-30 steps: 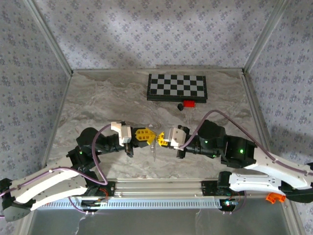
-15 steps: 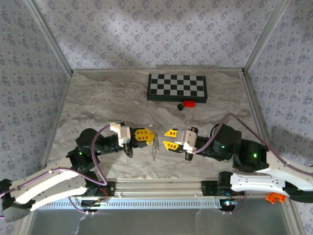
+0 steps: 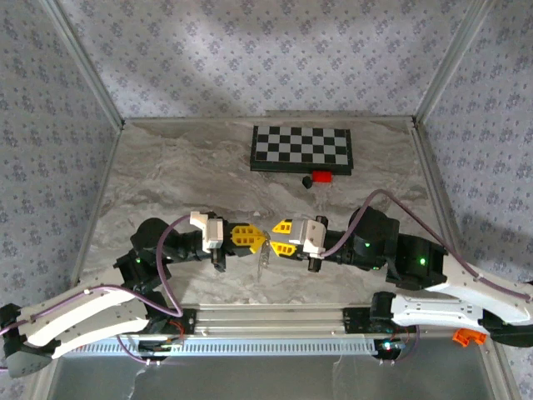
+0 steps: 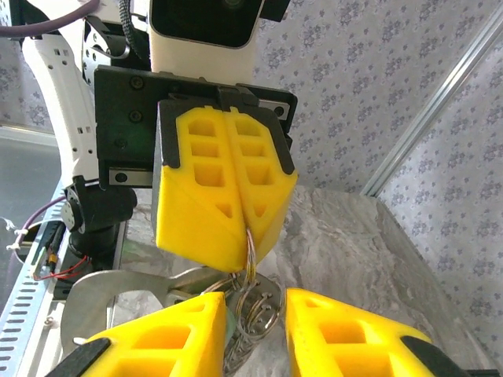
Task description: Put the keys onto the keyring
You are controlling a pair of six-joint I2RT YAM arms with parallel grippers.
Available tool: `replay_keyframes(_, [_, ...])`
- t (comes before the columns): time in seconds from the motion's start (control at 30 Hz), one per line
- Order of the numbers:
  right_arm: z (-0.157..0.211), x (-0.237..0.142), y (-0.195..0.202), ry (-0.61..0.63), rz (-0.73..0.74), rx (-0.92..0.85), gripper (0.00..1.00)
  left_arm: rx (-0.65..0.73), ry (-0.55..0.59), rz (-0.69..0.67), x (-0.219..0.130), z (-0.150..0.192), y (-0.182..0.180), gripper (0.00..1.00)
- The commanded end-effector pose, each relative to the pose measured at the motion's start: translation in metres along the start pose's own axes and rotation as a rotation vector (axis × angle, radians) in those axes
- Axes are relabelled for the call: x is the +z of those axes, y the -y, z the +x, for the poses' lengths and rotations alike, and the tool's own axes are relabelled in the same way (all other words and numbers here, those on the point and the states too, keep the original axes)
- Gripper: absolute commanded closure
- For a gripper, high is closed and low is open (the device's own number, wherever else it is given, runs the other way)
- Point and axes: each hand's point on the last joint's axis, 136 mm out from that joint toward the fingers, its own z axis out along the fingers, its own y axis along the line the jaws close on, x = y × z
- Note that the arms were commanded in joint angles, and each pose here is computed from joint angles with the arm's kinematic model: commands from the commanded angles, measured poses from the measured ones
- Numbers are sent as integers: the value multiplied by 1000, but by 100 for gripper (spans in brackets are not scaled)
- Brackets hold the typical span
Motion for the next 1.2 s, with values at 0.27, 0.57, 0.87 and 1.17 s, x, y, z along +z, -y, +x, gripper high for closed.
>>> replay_keyframes(0.27, [0,8,-1,27,-32,57,73,23,77,40,-2,-25,8,100])
replay_keyframes(0.57, [4,11,4,21,-14,55,95,21,53,30,1,-18,5,100])
replay_keyframes(0.87, [10,8,11,-40,17,43,100,31,-141,-64,1,14,-12,99])
replay_keyframes(1.17, [21,9,10,-141,6,27,100,45,-364,-123,-5,52,-26,100])
